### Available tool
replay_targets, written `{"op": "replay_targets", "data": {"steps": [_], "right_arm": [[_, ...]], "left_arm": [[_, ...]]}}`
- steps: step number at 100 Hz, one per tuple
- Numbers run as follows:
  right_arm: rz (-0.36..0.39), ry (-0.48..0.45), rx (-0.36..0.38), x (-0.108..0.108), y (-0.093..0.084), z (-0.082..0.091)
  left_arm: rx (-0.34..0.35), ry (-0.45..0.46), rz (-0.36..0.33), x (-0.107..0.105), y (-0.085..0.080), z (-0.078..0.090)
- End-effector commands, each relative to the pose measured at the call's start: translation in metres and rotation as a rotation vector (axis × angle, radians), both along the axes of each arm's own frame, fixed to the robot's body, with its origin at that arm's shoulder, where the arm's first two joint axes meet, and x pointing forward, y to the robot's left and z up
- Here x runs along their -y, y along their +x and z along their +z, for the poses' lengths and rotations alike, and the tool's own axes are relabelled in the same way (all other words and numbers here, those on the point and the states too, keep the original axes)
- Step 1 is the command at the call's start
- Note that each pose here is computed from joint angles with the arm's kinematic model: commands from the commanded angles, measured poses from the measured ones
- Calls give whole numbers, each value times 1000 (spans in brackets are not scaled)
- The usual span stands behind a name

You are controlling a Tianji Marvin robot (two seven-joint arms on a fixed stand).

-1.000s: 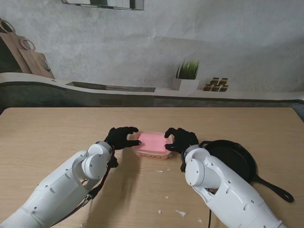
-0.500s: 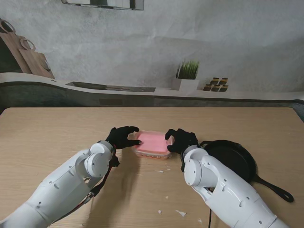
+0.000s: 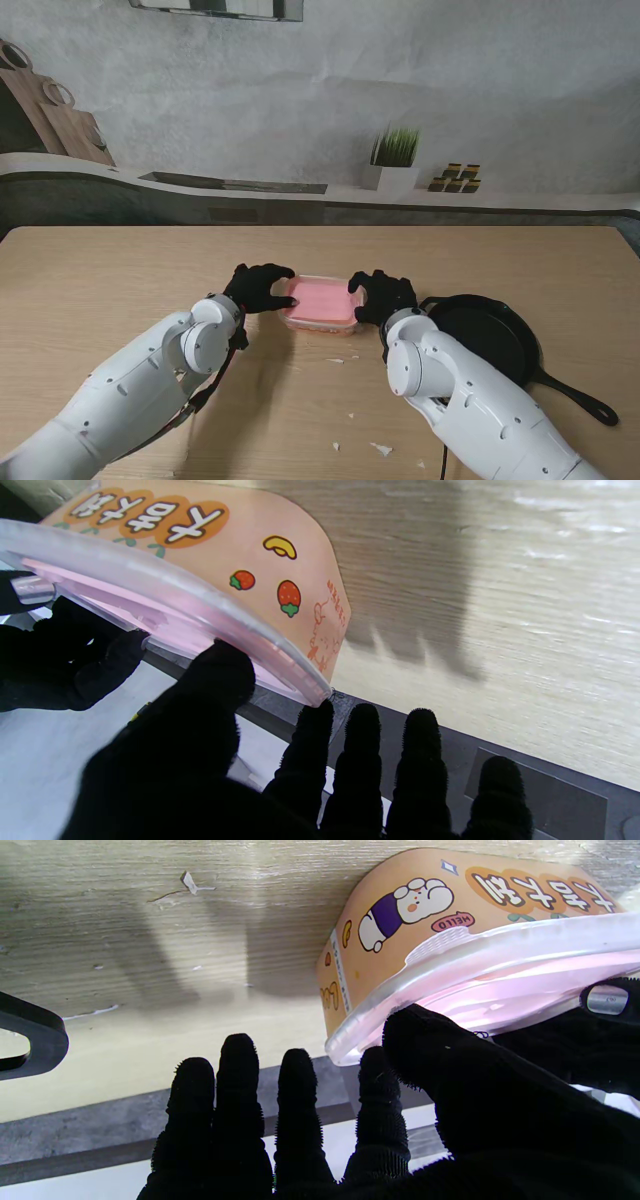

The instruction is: Load dumplings into a food container

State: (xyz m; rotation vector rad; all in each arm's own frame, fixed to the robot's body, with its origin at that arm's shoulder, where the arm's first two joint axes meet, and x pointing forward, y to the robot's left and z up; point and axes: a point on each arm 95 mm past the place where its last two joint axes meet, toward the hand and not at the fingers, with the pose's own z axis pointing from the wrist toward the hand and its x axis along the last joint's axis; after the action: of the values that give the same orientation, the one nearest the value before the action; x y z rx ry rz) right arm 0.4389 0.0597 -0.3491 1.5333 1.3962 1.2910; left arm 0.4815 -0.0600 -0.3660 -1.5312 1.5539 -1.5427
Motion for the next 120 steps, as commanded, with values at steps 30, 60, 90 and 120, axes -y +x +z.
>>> {"op": "replay_targets", "data": {"steps": [30,60,90,120], "right_arm": [[30,-46,-102,-1,-11,-16],[35,-124,-140,-1,-12,-20],[36,-124,-137,-2,-14,-19],[36,-140,-144,-4,-15,-21]], "left_arm": [[-42,53,-18,-8,-7,-13],[-57,72,-14,-15,-10,-17],[-54,66,-10,-20,-12,-15],[-48,91,-10,-23,-12,-15]]}}
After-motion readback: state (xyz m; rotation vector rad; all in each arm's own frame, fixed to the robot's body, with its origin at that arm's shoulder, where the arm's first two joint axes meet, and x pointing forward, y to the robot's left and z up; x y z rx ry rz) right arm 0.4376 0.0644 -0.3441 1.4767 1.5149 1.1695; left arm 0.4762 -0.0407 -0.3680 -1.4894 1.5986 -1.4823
